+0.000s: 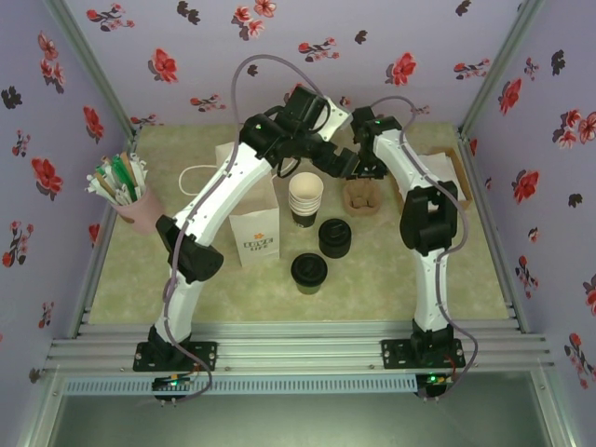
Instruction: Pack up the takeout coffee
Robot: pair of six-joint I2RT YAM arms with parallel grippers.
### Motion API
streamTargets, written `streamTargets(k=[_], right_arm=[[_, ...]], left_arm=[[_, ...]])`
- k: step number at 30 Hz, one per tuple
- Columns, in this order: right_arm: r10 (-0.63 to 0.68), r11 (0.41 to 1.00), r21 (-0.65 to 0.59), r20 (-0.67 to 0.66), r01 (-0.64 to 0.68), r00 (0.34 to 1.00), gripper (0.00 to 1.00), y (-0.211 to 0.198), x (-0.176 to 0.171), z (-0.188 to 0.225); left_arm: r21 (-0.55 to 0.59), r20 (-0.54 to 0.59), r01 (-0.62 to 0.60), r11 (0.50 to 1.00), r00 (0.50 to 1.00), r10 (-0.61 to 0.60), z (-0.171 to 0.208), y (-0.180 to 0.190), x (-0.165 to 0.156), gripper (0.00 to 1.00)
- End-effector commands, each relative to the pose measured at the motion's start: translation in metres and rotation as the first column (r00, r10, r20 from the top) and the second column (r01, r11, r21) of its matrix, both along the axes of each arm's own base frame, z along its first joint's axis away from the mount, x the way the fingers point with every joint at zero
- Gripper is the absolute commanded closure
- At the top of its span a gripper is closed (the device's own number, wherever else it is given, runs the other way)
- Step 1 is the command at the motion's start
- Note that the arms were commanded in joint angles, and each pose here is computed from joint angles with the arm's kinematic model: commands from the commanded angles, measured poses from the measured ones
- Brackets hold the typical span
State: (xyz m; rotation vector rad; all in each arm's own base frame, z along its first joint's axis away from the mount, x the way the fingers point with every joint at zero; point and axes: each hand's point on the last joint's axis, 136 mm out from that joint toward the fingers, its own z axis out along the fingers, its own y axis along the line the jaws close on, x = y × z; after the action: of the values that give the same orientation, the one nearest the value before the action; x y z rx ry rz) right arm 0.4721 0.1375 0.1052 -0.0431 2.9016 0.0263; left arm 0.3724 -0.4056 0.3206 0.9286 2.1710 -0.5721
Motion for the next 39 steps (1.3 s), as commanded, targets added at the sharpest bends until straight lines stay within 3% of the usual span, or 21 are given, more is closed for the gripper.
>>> streamTargets(k=[1,39], right_arm=[[0.020,1.000,-0.002,-0.017,-0.020,1.000,0.45,0.000,0.002,-0.003],[0.011,1.000,0.014,-0.057,-0.010,0.998,0.59,0.006,0.010,-0.024]], left_arm=[[-0.022,0.028,0.036,0.999,0.999,-0.035,0.012,-0.002,-0.002,0.01],[-0.030,0.018,0.039,0.999,0.999,-0.038,0.014,-0.002,-0.005,0.01]])
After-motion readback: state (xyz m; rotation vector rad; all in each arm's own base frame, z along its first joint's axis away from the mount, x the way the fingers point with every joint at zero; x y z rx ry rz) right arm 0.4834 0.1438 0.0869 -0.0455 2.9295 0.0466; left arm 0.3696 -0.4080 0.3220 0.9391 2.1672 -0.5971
